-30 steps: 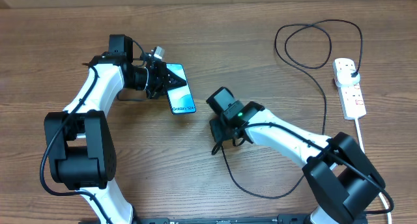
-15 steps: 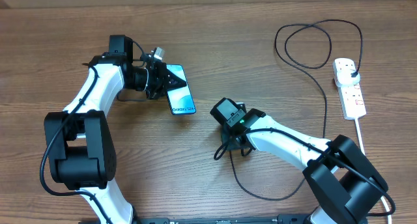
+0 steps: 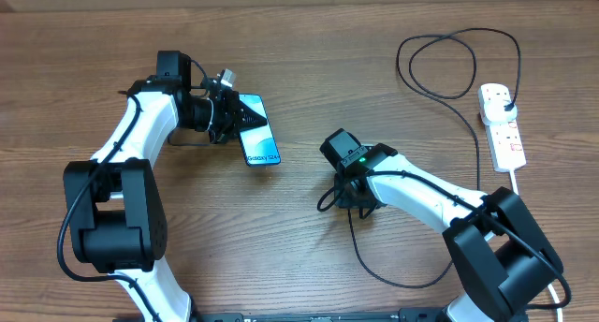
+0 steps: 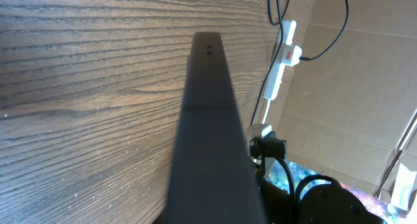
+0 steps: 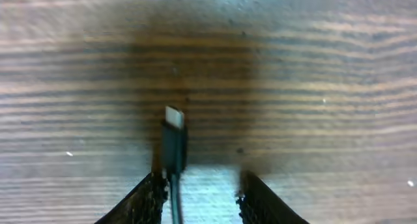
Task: Plug charger to phone and switch on socket
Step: 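Close the right gripper on the black cable plug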
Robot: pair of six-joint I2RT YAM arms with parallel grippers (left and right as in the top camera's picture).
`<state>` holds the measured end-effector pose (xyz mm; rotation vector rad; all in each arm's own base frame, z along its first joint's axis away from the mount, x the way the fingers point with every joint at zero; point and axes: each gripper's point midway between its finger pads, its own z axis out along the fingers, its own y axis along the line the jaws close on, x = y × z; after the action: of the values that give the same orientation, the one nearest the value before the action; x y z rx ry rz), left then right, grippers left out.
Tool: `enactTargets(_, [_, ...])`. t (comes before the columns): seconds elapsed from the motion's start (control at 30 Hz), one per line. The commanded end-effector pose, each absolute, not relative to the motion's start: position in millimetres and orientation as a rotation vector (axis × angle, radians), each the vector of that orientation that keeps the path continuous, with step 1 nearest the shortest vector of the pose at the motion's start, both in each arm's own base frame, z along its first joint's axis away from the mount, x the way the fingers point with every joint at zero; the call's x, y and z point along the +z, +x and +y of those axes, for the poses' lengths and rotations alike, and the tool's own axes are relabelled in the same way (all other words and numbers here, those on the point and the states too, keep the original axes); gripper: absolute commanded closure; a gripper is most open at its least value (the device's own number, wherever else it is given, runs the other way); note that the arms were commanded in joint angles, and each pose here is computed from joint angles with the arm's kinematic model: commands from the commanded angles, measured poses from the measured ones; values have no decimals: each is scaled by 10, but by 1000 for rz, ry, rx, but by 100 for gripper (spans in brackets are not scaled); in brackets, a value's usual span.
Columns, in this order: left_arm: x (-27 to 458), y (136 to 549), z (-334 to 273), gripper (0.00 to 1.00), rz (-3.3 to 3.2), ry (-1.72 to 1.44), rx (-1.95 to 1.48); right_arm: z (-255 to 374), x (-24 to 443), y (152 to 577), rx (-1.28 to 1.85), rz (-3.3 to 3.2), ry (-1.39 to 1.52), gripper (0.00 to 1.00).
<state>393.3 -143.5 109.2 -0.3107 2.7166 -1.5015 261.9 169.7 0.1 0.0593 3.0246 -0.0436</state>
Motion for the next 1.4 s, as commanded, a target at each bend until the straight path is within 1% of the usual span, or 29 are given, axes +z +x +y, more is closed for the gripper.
enactTargets(0.0, [1148, 3914, -1464, 96, 2701, -291, -1529, 1670, -69, 2630, -62, 3031, 79, 62])
enactTargets(0.07, [1148, 3913, -1467, 96, 2702, -290, -1529, 1674, -70, 2627, -60, 3032, 78, 67])
enactTargets(0.27, [1147, 3909, -1476, 96, 2704, -287, -1529, 1677, -88, 2563, -54, 3057, 72, 72])
enactTargets(0.37, [1144, 3898, -1476, 96, 2709, -293, -1530, 1689, -94, 2578, -45, 3050, 73, 77])
enactTargets(0.4, [1144, 3897, -1476, 96, 2709, -294, -1530, 1704, -93, 2594, -35, 3044, 74, 81])
enactTargets(0.5, [1144, 3898, -1476, 95, 2709, -294, -1530, 1762, -88, 2648, 6, 3024, 73, 84])
enactTargets(0.9, [1101, 3877, -1457, 96, 2737, -311, -1497, 1697, -91, 2697, -47, 2993, 77, 84])
enactTargets(1.1, [1101, 3876, -1458, 96, 2737, -311, -1497, 1654, -155, 2637, -60, 3004, 76, 92])
enactTargets(1.13, [1101, 3876, -1458, 96, 2737, -310, -1497, 1650, -157, 2631, -62, 3006, 76, 96])
enactTargets(1.37, [1104, 3858, -1462, 96, 2742, -318, -1505, 1625, -162, 2572, -76, 3031, 74, 96])
